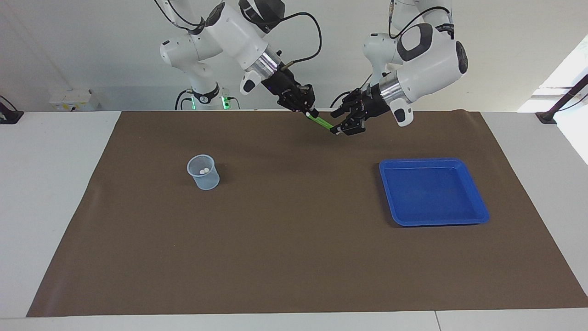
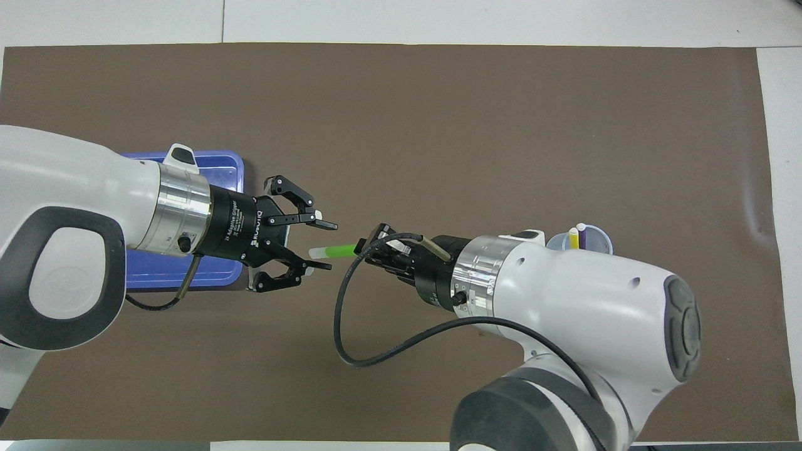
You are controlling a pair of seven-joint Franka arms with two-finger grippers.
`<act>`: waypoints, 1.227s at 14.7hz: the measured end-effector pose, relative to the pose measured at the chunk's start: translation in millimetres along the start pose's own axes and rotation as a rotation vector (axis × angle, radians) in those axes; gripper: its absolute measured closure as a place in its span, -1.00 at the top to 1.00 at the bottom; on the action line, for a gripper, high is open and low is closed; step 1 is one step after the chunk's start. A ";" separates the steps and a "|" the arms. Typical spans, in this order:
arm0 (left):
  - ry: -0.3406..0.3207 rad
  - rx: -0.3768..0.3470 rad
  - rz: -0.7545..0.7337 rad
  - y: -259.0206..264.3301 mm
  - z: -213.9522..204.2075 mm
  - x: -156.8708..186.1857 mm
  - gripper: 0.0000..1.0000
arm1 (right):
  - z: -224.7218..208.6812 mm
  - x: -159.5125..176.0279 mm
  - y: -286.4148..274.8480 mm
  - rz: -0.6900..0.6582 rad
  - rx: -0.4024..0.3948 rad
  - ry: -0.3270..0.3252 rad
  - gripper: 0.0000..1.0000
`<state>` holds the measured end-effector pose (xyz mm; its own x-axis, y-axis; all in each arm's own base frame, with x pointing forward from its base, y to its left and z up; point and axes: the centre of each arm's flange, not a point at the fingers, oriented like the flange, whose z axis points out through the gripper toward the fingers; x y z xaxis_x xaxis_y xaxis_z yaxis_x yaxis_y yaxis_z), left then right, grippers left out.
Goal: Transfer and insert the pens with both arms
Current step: 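Insert the green pen into the cup with the right gripper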
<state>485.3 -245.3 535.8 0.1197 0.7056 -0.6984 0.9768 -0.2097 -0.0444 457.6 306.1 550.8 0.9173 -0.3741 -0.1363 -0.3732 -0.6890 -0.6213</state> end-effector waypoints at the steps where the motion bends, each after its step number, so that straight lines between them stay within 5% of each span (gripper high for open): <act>1: 0.000 -0.001 0.002 0.0 -0.1 -0.1 0.74 | -13.8 11.3 6.4 -0.071 -0.064 -0.024 -0.66; 2: 0.000 -0.002 0.005 0.2 -0.4 -0.1 0.97 | -33.1 25.7 14.5 -0.148 -0.125 -0.050 -0.66; 6: 0.017 -0.015 0.054 2.2 -5.0 3.4 1.00 | -128.7 96.6 78.8 -0.519 -0.351 -0.125 -0.66; 9: 0.037 -0.017 0.071 2.6 -6.5 6.2 1.00 | -158.3 128.4 120.7 -0.842 -0.524 -0.174 -0.66; 12: 0.040 -0.018 0.074 2.8 -6.7 6.3 1.00 | -153.8 138.5 138.3 -0.987 -0.575 -0.208 -0.66; 18: 0.051 -0.032 0.075 5.0 -13.3 8.5 1.00 | -117.0 130.0 162.2 -1.114 -0.589 -0.171 -0.66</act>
<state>493.6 -231.4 539.2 0.2012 0.7223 -0.6617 0.9697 -0.2422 0.0304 500.1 73.1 522.6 0.7629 0.6368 0.1118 0.6433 -0.7648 -0.0337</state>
